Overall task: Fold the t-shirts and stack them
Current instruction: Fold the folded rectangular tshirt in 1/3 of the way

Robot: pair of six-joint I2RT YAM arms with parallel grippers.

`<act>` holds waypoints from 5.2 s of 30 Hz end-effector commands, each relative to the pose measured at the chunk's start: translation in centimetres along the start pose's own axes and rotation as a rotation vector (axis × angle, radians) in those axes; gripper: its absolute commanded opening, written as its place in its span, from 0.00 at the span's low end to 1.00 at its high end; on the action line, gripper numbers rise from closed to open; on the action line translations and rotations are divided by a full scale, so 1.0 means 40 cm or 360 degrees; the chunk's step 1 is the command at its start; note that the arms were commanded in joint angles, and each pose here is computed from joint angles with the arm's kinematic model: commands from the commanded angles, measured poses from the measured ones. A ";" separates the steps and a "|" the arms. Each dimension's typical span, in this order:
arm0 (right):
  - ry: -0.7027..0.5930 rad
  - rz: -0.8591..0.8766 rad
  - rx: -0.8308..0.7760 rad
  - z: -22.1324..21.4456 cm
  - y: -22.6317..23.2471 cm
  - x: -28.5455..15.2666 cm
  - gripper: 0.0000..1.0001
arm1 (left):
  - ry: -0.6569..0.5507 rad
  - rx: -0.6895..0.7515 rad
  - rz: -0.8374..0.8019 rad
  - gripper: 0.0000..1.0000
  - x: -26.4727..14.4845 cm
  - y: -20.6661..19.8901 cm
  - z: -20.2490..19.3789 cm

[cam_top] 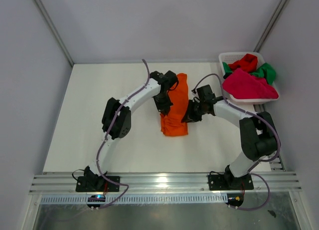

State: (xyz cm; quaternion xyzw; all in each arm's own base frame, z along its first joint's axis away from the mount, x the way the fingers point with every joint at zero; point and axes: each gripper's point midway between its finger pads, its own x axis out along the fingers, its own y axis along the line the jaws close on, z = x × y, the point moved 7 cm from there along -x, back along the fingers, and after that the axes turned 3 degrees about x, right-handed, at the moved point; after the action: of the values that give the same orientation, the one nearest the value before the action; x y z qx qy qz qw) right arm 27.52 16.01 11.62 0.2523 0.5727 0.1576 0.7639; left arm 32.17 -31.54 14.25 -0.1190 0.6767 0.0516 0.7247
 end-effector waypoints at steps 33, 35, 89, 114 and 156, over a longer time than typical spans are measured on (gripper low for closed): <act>-0.0258 -0.0079 -0.0161 0.089 0.021 -0.032 0.37 | -0.0409 0.0472 -0.0481 0.42 -0.271 0.028 0.101; -0.0261 -0.0056 -0.0158 0.085 0.023 -0.034 0.37 | -0.0451 0.0473 -0.0527 0.42 -0.314 0.030 0.099; -0.0042 0.0049 -0.0491 0.034 0.137 0.065 0.37 | -0.0668 0.0482 -0.0395 0.43 -0.444 0.129 0.066; -0.0019 0.0009 -0.0485 0.015 0.110 0.079 0.37 | -0.0616 0.0496 -0.0377 0.43 -0.412 0.122 0.073; -0.0415 -0.0177 -0.0617 0.340 0.251 -0.003 0.37 | -0.0515 0.0559 -0.0407 0.42 -0.366 0.121 0.057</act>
State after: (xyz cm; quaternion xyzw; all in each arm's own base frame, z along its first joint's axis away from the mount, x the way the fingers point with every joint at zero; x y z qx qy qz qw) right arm 42.34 21.87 16.70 0.0957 0.4637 0.1859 0.8609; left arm 32.12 -24.89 27.76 -0.0585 0.5385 -0.1162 0.8325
